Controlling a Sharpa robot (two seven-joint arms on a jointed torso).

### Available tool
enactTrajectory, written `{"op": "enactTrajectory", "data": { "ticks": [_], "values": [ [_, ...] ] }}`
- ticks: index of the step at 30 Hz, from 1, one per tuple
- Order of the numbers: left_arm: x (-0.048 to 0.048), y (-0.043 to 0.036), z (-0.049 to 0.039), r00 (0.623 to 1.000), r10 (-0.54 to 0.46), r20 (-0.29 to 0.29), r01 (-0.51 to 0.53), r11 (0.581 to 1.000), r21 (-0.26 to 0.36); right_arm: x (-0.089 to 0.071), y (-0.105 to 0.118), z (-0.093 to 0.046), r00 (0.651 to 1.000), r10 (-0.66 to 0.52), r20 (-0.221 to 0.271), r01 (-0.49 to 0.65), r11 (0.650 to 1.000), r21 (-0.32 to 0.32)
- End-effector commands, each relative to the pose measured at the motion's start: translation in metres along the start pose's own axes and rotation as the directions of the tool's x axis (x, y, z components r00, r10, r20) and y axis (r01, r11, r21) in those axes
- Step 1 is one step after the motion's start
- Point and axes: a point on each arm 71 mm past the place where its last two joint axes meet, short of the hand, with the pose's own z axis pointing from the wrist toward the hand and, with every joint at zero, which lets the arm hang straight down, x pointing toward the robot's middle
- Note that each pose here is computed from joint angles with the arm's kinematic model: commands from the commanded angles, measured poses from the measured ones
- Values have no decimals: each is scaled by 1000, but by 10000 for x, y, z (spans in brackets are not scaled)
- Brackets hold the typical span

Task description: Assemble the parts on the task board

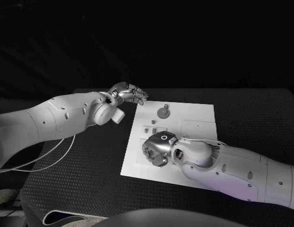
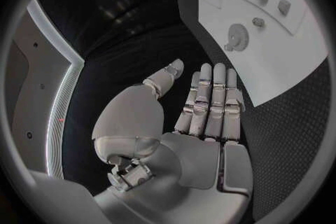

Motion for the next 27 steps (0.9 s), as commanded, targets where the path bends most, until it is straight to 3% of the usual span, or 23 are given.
{"op": "enactTrajectory", "data": {
  "ticks": [1, 9, 14, 19, 22, 27],
  "values": [
    [15, -12, 2, 1000, -9, -13, 9, 1000, 5, 1, -12, -10, 1000, 29, 10, -29, 1000, -2],
    [4, -8, -4, 1000, -8, -12, 9, 1000, 4, -12, -24, -61, 998, 49, 30, -49, 999, -3],
    [-12, -2, -12, 1000, -8, -8, 8, 1000, 2, -76, -33, -126, 992, 73, 101, -73, 997, -9],
    [-20, 1, -17, 1000, -10, -7, 10, 1000, 0, -263, -108, -222, 966, 150, 212, -149, 989, -19],
    [-17, 1, -14, 1000, -10, -8, 10, 1000, 1, -464, -286, -320, 934, 239, 267, -246, 969, -4],
    [-31, 5, -19, 1000, -10, -4, 10, 1000, 1, -671, -636, -530, 895, 380, 234, -406, 911, 70]
  ]
}}
